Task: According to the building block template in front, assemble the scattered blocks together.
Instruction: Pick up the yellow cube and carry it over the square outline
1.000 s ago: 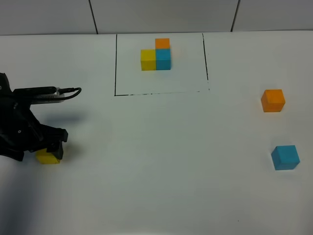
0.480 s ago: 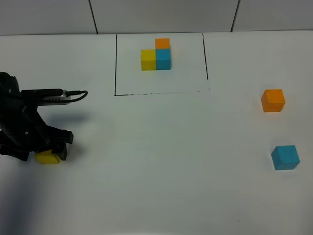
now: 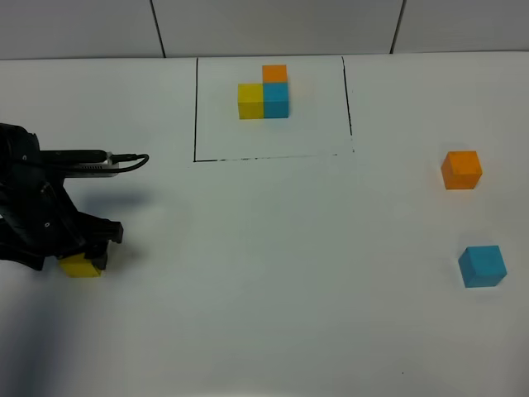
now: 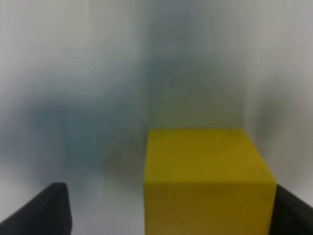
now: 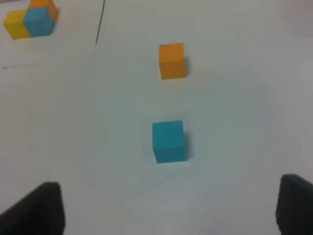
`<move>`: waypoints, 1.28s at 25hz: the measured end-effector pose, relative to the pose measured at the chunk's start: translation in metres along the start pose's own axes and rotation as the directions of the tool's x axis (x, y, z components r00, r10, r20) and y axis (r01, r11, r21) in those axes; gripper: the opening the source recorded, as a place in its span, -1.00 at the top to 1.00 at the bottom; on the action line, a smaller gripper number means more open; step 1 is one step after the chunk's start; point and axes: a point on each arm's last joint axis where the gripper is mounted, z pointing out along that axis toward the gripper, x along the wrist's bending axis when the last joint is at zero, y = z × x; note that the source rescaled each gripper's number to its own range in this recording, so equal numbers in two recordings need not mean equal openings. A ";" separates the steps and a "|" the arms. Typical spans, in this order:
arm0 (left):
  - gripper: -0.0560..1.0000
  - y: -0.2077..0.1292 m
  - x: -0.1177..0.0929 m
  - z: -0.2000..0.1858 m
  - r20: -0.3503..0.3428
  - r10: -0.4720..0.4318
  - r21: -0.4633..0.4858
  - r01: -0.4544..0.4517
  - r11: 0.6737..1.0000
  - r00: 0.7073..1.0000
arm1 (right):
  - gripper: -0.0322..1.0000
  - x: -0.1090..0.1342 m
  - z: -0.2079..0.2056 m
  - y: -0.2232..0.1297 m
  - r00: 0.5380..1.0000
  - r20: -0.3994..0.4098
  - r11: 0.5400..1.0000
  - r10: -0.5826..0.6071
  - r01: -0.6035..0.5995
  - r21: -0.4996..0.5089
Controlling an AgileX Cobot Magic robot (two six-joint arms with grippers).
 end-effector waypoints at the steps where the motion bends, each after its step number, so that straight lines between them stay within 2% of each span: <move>1: -0.42 0.000 0.000 0.000 0.001 -0.001 0.000 0.001 1.000 1.000 | -0.52 0.000 0.000 0.000 1.000 0.000 1.000 0.000 0.000 0.000; 3: 0.04 0.000 0.000 0.000 0.001 -0.002 0.000 0.002 1.000 1.000 | -0.52 0.000 0.000 0.000 1.000 0.000 1.000 0.000 0.000 0.000; 5: 0.79 0.000 0.000 0.000 0.001 -0.003 -0.001 0.003 1.000 1.000 | -0.52 0.000 0.000 0.000 1.000 0.000 1.000 0.000 0.000 0.000; 6: 0.89 0.000 0.000 0.000 0.001 -0.003 0.000 0.003 1.000 1.000 | -0.52 0.000 0.000 0.000 1.000 0.000 1.000 0.000 0.000 0.000; 10: 0.89 0.000 0.000 -0.001 -0.001 0.032 0.006 -0.032 0.999 0.999 | -0.52 0.000 0.000 0.000 1.000 0.000 1.000 0.000 0.000 0.000; 15: 0.89 0.005 0.000 -0.011 -0.006 0.163 0.057 -0.162 0.985 0.987 | -0.52 0.000 0.000 0.000 1.000 -0.001 1.000 0.001 -0.001 0.000; 17: 0.89 0.009 -0.002 -0.017 -0.009 0.245 0.063 -0.244 0.968 0.970 | -0.52 0.000 0.000 0.000 1.000 -0.002 1.000 0.001 -0.001 0.000; 20: 0.89 0.014 -0.013 -0.025 -0.016 0.372 0.048 -0.371 0.927 0.928 | -0.52 0.000 0.000 0.000 1.000 -0.002 1.000 0.001 -0.001 0.000; 23: 0.89 0.020 -0.035 -0.033 -0.027 0.515 0.026 -0.515 0.857 0.856 | -0.52 0.000 0.000 0.000 1.000 -0.003 1.000 0.002 -0.002 0.000; 28: 0.89 0.027 -0.088 -0.041 -0.036 0.760 0.007 -0.760 0.650 0.649 | -0.52 0.000 0.000 0.000 1.000 -0.003 1.000 0.002 -0.002 0.000; 32: 0.89 0.030 -0.130 -0.044 -0.045 0.863 -0.005 -0.864 0.503 0.503 | -0.52 0.000 0.000 0.000 1.000 -0.005 1.000 0.003 -0.003 0.000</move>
